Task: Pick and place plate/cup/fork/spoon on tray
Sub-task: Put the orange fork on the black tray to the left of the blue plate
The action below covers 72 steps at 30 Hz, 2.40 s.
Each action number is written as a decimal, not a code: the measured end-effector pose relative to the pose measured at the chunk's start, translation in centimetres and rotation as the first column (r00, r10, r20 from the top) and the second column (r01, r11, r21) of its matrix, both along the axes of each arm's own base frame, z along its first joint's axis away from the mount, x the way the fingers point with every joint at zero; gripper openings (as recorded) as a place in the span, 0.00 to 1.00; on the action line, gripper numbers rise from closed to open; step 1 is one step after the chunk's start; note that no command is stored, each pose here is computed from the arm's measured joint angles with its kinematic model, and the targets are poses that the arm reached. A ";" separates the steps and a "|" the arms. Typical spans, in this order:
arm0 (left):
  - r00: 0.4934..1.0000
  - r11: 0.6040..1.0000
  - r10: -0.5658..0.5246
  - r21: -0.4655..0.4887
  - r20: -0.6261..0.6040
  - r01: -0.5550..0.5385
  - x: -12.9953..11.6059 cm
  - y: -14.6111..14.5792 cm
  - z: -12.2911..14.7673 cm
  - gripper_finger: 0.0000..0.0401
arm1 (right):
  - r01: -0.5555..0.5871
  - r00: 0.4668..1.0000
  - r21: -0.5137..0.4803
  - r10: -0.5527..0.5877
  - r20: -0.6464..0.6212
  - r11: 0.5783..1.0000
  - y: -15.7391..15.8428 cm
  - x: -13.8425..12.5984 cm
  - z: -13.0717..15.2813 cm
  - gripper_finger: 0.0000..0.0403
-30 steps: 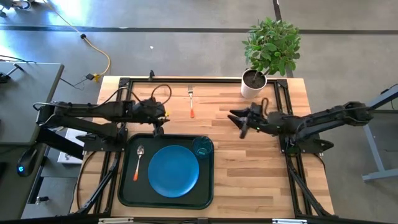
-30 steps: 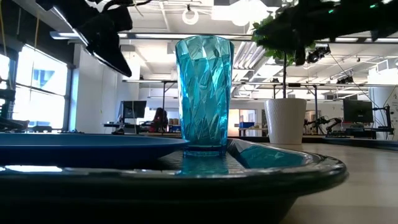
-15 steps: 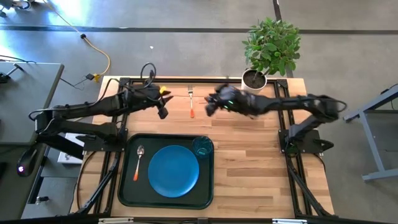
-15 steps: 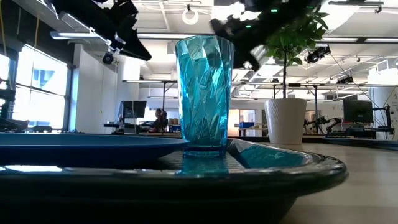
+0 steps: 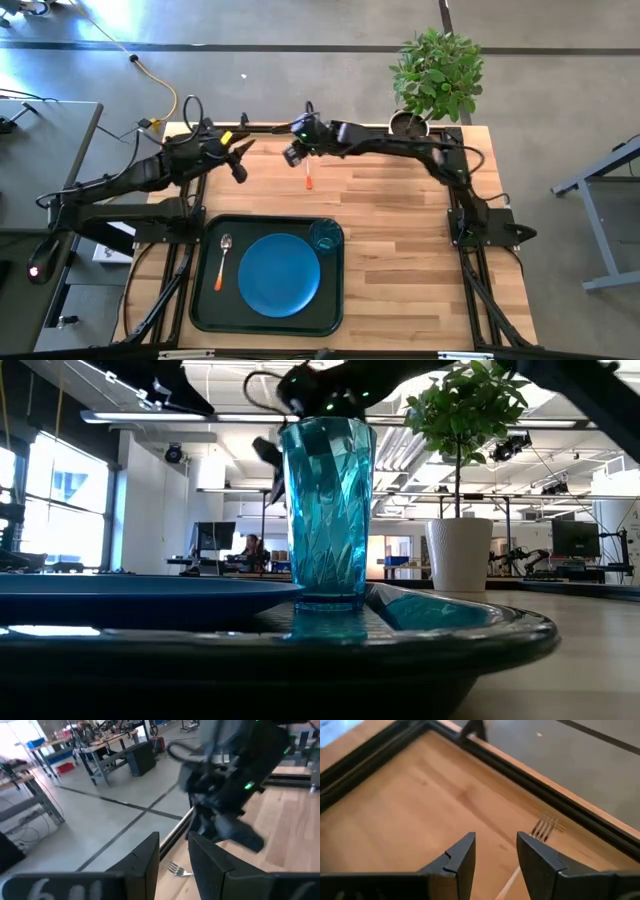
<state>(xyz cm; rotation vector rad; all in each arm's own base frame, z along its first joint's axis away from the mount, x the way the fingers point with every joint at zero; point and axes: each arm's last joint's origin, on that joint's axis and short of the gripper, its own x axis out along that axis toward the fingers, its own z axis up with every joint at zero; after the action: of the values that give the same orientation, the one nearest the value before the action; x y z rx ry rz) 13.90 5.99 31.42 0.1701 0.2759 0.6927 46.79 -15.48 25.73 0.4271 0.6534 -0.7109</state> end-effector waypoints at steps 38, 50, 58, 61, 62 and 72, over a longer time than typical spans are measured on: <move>0.969 0.969 0.236 0.096 -0.077 -0.229 -1.2 0.3 0.0 0.23 | 0.311 0.933 0.285 -0.235 -0.271 0.906 -2.3 2.8 -11.0 0.33; 0.969 0.969 0.235 0.096 -0.077 -0.228 -1.2 0.3 0.0 0.23 | 0.327 0.921 0.339 -0.217 -0.324 0.882 -1.7 2.4 -11.4 0.27; 0.969 0.969 0.235 0.096 -0.076 -0.227 -1.2 0.3 0.0 0.23 | 0.290 0.912 0.360 -0.142 -0.385 0.887 -0.6 2.1 -11.4 0.02; 0.969 0.969 0.235 0.096 -0.076 -0.227 -1.2 0.3 0.0 0.23 | 0.283 0.895 0.376 -0.102 -0.435 0.882 0.4 1.8 -11.3 0.03; 0.969 0.969 0.235 0.096 -0.077 -0.227 -1.2 0.3 0.0 0.23 | 0.286 0.882 0.374 -0.089 -0.463 0.882 0.8 1.6 -11.3 0.04; 0.967 0.970 0.233 0.092 -0.102 -0.225 -1.2 0.2 -0.3 0.23 | 0.235 0.830 0.291 -0.035 -0.557 0.927 4.5 1.7 -11.1 0.01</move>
<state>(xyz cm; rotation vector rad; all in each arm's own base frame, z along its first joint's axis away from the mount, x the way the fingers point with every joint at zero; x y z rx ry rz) 12.66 6.23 31.15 0.2564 0.3794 0.9264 48.50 -10.94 14.59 0.6112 1.3167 -0.8665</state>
